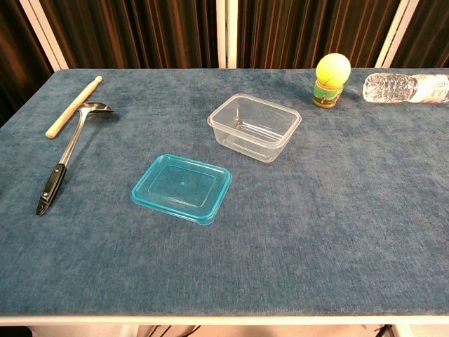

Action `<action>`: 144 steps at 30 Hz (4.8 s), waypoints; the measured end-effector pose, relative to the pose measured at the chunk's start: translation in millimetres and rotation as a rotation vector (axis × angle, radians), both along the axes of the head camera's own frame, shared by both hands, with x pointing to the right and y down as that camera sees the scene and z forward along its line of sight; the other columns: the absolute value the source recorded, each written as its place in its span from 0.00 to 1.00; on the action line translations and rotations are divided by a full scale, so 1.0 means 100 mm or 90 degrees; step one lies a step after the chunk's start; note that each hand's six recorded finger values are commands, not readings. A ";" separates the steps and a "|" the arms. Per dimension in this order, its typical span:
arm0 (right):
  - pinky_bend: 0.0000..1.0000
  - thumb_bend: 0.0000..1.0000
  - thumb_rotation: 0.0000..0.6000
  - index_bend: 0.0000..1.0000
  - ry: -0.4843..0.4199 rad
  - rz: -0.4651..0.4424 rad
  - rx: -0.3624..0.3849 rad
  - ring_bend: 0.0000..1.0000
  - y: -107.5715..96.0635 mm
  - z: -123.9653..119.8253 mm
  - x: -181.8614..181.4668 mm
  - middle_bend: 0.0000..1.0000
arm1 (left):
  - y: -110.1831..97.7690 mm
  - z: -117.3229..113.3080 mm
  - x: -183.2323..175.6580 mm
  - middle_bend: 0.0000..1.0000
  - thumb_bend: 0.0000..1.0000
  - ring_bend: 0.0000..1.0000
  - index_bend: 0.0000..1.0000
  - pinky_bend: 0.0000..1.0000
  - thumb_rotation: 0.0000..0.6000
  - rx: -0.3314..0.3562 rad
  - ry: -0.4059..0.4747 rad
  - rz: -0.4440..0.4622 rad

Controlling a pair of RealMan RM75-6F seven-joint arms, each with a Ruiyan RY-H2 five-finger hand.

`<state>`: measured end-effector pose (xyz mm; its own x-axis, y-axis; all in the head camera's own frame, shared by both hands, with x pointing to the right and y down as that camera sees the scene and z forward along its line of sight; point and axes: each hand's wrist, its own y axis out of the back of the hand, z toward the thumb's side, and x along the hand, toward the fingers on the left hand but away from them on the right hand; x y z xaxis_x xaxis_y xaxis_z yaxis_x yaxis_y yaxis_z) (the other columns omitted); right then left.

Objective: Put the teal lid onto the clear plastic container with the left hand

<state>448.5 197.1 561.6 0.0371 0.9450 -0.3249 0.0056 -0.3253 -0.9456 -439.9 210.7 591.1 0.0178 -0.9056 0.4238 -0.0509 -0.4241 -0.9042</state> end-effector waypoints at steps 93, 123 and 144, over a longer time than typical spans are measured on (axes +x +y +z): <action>0.01 0.10 1.00 0.00 -0.007 0.043 0.021 0.00 0.09 -0.03 0.31 0.05 | -0.76 1.37 3.30 0.00 0.14 0.00 0.00 0.12 1.00 -0.344 -0.145 0.359; 0.01 0.10 1.00 0.00 -0.002 0.033 0.031 0.00 0.08 -0.08 0.23 0.05 | -0.88 1.02 3.16 0.30 0.32 0.22 0.30 0.21 1.00 -0.287 -0.069 0.390; 0.01 0.10 1.00 0.00 0.020 0.045 0.036 0.00 0.12 -0.19 0.23 0.05 | -1.80 0.76 4.21 0.25 0.38 0.15 0.25 0.12 1.00 -0.154 -0.086 0.604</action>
<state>471.1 209.1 542.5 -0.0393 0.9618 -0.2709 -0.0027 -0.2712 -0.9625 -18.8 30.7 667.3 0.6290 -0.4293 0.6481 0.5037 -0.4100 -0.7604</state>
